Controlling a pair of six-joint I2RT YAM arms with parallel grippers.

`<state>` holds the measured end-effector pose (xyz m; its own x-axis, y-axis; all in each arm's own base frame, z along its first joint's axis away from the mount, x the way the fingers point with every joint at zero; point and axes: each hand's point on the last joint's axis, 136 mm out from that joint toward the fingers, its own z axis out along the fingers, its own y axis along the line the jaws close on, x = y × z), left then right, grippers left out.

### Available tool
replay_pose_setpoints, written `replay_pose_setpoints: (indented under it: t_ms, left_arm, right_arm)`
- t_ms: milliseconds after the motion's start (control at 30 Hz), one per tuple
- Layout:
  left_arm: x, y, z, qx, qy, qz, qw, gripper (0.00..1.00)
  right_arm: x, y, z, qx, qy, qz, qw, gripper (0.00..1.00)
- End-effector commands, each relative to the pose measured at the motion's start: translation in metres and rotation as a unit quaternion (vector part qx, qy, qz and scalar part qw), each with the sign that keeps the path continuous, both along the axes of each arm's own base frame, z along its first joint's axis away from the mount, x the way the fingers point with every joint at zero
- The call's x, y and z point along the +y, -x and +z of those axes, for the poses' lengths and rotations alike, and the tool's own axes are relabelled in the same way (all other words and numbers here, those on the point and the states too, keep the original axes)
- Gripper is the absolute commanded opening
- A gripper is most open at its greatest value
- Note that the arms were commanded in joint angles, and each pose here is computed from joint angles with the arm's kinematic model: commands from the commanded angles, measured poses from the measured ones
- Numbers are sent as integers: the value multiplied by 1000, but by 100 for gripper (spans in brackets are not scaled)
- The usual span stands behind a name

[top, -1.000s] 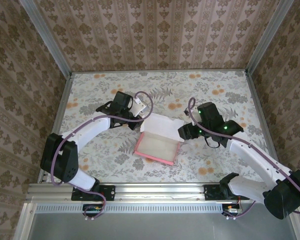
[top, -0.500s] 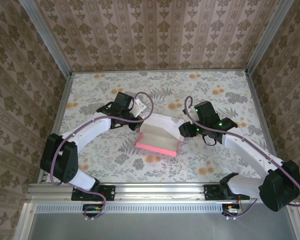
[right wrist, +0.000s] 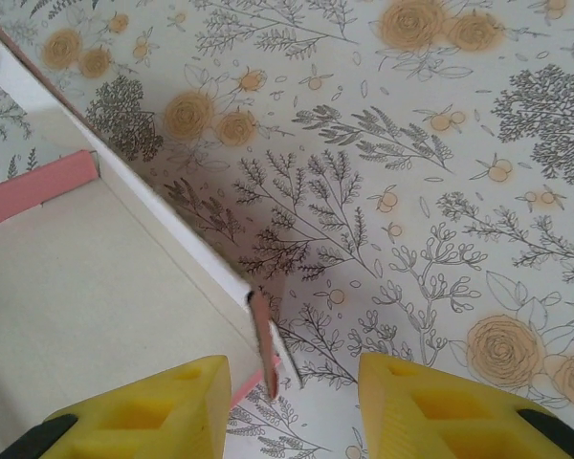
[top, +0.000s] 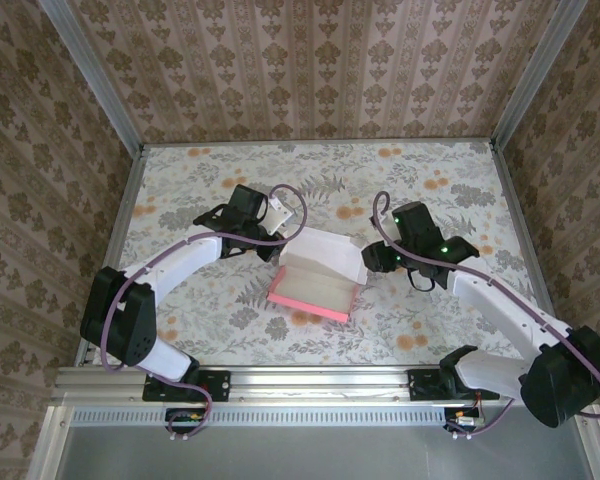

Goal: Fold the paper box

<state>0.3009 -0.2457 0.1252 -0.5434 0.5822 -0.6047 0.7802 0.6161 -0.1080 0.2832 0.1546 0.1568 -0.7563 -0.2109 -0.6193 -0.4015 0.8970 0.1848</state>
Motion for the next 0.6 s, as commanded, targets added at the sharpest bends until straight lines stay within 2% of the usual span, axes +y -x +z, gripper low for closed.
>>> replay_pose_setpoints:
  t_ms: [0,567]
  left_arm:
    - [2,7,3,3,2,5,1000,6]
    - [-1,11,12,16,24,17,999,7]
  right_arm:
    - [3,2,3,11,-15,5,1000,41]
    - [14,4,-16,44,-39,9,998,32]
